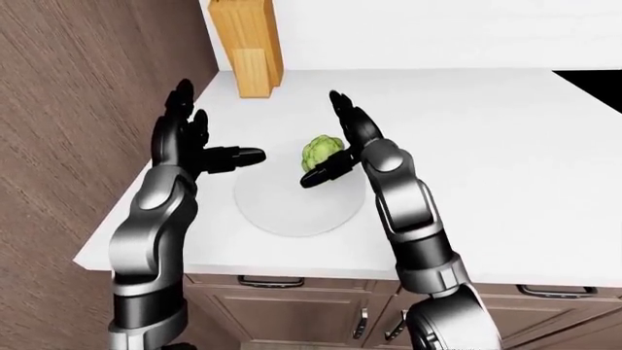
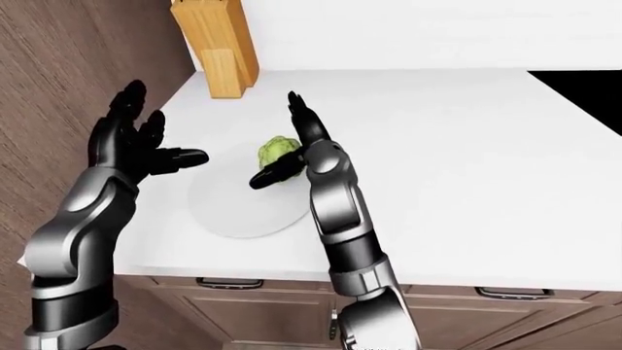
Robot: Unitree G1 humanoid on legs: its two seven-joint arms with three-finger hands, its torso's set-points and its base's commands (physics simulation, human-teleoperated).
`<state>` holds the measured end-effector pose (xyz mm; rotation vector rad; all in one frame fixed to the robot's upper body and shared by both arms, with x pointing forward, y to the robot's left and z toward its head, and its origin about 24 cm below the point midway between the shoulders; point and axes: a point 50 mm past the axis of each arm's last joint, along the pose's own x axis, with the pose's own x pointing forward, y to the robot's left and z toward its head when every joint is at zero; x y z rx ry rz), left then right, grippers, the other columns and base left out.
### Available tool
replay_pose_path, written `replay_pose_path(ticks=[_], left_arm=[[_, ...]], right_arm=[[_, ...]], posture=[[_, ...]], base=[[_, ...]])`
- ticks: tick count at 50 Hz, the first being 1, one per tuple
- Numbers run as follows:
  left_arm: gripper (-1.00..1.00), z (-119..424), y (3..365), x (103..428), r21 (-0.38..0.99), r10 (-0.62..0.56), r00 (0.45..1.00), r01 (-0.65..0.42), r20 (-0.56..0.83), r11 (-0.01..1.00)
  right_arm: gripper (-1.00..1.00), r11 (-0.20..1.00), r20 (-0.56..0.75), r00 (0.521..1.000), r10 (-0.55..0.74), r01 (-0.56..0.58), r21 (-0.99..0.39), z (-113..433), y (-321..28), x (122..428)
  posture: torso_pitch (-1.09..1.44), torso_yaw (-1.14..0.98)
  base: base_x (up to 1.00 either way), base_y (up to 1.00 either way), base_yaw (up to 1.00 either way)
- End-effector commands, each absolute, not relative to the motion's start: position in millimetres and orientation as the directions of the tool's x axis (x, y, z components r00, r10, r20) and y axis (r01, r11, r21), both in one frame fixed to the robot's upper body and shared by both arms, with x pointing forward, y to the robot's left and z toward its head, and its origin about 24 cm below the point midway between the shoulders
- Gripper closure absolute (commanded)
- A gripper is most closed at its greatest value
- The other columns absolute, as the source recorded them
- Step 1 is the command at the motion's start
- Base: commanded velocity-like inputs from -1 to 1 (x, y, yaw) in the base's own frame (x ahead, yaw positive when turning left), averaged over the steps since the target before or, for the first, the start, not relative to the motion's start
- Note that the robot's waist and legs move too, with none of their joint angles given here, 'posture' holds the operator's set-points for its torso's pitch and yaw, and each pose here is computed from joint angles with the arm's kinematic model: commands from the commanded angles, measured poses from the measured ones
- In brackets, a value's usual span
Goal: Place the broccoli on the rack of the oven.
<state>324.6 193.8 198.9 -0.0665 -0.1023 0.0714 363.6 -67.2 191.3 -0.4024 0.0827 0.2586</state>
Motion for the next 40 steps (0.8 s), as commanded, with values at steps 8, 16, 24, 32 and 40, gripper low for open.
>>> replay_pose_path(ticks=[8,16,24,32,40], left_arm=[[-1.00,220.0,194.5,321.9,-0.070,0.076,0.977,-0.063,0.198,0.996],[-1.00,220.1,194.6,322.0,-0.070,0.076,0.977,-0.063,0.198,0.996],[-1.00,220.5,194.3,321.1,-0.069,0.075,0.977,-0.063,0.199,0.996],[-1.00,221.6,194.1,320.8,-0.069,0.076,0.977,-0.063,0.199,0.996],[-1.00,220.7,194.3,321.2,-0.070,0.076,0.977,-0.063,0.200,0.996]], right_arm=[[-0.91,0.884,-0.034,0.970,0.240,-0.232,-0.406,213.7,-64.8,364.4],[-0.87,0.882,-0.040,0.970,0.241,-0.236,-0.407,209.4,-63.6,365.3],[-0.82,0.875,-0.050,0.968,0.247,-0.245,-0.417,203.7,-60.8,364.8],[-0.82,0.869,-0.052,0.968,0.246,-0.244,-0.430,202.2,-60.5,366.8],[-0.80,0.870,-0.049,0.967,0.249,-0.246,-0.427,203.2,-59.0,366.4]], posture=[[0.00,0.00],[0.00,0.00],[0.00,0.00],[0.00,0.00],[0.00,0.00]], base=[[0.00,0.00,0.00],[0.00,0.00,0.00],[0.00,0.00,0.00],[0.00,0.00,0.00],[0.00,0.00,0.00]])
